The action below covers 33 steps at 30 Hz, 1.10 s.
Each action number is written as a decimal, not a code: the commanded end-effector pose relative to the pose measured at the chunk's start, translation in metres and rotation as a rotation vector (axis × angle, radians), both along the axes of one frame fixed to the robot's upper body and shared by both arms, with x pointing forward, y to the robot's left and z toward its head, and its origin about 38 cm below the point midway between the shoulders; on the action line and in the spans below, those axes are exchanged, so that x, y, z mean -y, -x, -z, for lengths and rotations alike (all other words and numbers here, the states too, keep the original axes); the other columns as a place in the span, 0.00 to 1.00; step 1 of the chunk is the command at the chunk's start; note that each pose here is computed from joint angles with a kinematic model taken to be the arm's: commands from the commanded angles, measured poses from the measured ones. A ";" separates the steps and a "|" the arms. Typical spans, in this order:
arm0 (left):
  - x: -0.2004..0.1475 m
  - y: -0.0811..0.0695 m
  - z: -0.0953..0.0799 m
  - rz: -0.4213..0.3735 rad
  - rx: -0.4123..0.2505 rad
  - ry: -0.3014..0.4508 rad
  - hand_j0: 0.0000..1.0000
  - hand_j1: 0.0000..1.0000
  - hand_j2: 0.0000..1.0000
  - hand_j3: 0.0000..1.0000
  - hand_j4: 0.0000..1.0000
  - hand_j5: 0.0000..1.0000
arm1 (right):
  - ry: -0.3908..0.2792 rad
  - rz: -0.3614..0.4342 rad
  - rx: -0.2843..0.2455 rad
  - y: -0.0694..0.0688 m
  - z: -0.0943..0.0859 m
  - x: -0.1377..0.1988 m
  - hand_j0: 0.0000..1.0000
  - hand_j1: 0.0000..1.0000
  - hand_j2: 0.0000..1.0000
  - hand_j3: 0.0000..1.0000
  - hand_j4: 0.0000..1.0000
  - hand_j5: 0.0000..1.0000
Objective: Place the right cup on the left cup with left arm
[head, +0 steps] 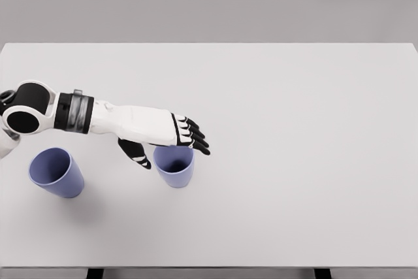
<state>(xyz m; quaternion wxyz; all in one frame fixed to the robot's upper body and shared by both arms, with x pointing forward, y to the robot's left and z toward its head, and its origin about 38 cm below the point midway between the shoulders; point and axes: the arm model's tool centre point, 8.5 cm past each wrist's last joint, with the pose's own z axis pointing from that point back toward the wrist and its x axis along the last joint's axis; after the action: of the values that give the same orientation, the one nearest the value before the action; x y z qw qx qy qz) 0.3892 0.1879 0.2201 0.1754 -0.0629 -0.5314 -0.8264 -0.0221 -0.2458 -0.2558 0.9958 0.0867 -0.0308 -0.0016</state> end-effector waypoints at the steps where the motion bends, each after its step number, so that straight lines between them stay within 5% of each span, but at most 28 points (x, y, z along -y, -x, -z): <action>1: -0.002 -0.003 0.001 -0.013 -0.004 0.001 1.00 1.00 1.00 1.00 1.00 1.00 | 0.000 0.000 0.000 0.000 0.000 0.000 1.00 1.00 1.00 1.00 1.00 1.00; 20: 0.001 -0.001 0.020 -0.011 -0.006 -0.035 1.00 1.00 1.00 1.00 1.00 1.00 | -0.001 0.000 0.000 0.000 0.000 0.000 1.00 1.00 1.00 1.00 1.00 1.00; 26: 0.001 0.002 0.028 -0.011 -0.022 -0.042 0.74 0.74 0.74 0.74 0.74 0.74 | 0.000 0.000 0.000 0.000 0.000 0.000 1.00 1.00 1.00 1.00 1.00 1.00; 29: 0.000 0.002 0.028 -0.014 -0.024 -0.038 0.49 0.49 0.49 0.49 0.49 0.49 | 0.000 0.000 0.000 0.000 0.000 0.000 1.00 1.00 1.00 1.00 1.00 1.00; 33: -0.003 0.001 0.017 -0.024 -0.011 -0.010 0.45 0.45 0.45 0.45 0.45 0.45 | 0.000 0.000 0.000 0.000 0.000 0.000 1.00 1.00 1.00 1.00 1.00 1.00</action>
<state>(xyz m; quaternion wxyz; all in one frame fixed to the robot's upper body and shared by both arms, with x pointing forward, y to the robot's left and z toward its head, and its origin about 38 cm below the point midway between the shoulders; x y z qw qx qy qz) 0.3885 0.1890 0.1993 0.1920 -0.0635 -0.5254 -0.8265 -0.0221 -0.2458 -0.2558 0.9958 0.0867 -0.0308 -0.0017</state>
